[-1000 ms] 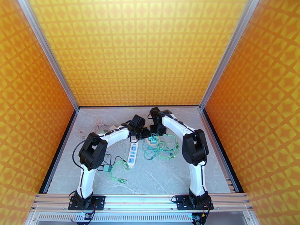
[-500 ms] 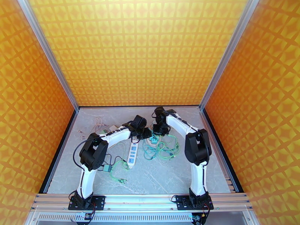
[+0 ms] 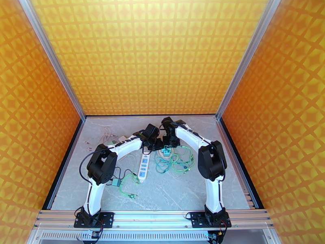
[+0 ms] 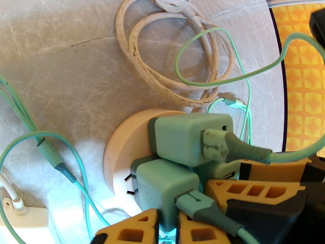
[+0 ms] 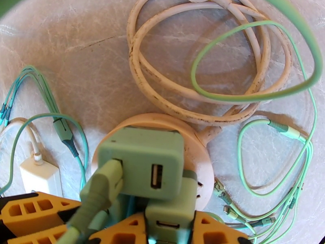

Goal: Pull the plug off the socket

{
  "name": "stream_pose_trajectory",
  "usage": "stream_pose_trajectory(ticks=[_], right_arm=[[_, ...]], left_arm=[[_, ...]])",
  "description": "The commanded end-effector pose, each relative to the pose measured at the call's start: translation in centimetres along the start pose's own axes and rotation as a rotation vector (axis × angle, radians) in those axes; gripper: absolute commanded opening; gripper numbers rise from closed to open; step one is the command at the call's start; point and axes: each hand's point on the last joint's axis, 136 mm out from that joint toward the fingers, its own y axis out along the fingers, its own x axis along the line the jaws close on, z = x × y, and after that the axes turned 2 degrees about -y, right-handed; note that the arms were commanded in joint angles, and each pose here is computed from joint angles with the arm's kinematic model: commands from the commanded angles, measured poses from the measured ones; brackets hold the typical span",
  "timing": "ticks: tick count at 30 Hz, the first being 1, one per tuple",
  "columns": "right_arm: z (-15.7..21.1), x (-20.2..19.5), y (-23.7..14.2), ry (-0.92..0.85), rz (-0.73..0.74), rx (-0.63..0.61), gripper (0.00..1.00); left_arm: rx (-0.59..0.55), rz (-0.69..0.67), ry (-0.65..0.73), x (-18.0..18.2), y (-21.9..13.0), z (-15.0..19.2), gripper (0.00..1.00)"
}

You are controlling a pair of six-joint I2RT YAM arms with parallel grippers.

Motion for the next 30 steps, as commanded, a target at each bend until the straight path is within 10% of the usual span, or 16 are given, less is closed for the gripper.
stream_pose_trajectory(ticks=[1,11,30], right_arm=[[0.3,4.3,-3.8,0.009,-0.286,-0.010,0.19],[-0.7,1.0,-4.8,0.055,-0.274,-0.018,0.18],[2.4,8.0,-3.3,-0.162,-0.190,0.019,0.18]], left_arm=[[0.249,-0.307,-0.073,9.7,5.2,8.9,0.16],[0.255,-0.315,-0.080,10.1,5.2,9.3,0.16],[0.279,-0.324,-0.050,9.4,5.9,9.1,0.16]])
